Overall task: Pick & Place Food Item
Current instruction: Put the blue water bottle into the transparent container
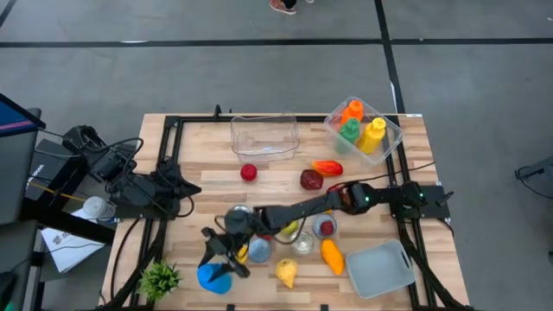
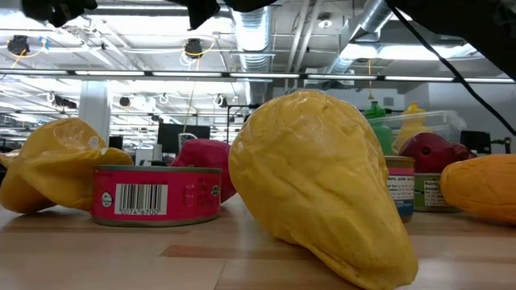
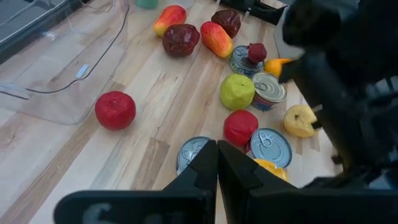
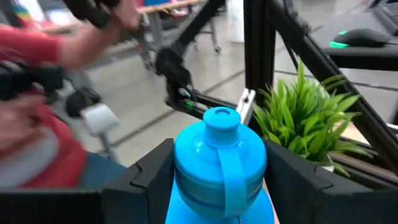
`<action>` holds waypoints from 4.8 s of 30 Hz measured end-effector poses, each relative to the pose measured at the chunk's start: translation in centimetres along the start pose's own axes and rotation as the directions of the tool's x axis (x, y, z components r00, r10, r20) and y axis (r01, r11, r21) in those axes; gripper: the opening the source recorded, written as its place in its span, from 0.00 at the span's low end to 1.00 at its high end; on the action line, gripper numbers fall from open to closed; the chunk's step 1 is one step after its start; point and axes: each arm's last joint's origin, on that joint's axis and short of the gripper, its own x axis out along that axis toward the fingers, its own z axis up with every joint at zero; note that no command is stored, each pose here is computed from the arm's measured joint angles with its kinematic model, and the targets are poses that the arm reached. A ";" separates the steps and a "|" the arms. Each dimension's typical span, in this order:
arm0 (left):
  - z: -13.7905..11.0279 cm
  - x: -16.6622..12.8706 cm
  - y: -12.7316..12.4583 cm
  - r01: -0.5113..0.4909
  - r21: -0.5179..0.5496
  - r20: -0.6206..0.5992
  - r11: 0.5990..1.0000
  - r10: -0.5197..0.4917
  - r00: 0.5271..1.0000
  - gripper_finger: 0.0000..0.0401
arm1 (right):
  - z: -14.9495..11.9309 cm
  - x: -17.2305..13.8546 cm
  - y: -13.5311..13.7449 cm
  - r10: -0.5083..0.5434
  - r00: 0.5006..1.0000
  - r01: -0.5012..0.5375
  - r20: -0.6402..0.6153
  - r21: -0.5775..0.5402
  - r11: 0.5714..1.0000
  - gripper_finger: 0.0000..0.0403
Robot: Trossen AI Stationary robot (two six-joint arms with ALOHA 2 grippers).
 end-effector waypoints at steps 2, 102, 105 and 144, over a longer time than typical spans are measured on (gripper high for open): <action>0.0 0.0 0.0 0.001 0.000 0.001 1.000 -0.001 1.000 0.00 | 1.2 -1.0 -0.5 0.022 1.000 -0.022 0.005 0.023 0.999 0.50; 0.2 0.0 0.0 -0.026 0.044 0.044 0.999 0.024 0.999 0.00 | -9.3 -46.0 22.1 -0.892 -0.424 0.863 -0.155 0.230 -0.450 0.52; 0.2 0.0 0.0 -0.026 0.044 0.044 0.999 0.024 0.999 0.00 | -10.3 -45.8 21.6 -0.885 -0.437 0.851 -0.157 0.247 -0.464 0.52; 0.3 0.0 0.0 -0.046 0.061 0.063 0.997 0.042 0.997 0.00 | -12.0 -45.3 20.6 -0.875 -0.459 0.840 -0.153 0.246 -0.484 0.59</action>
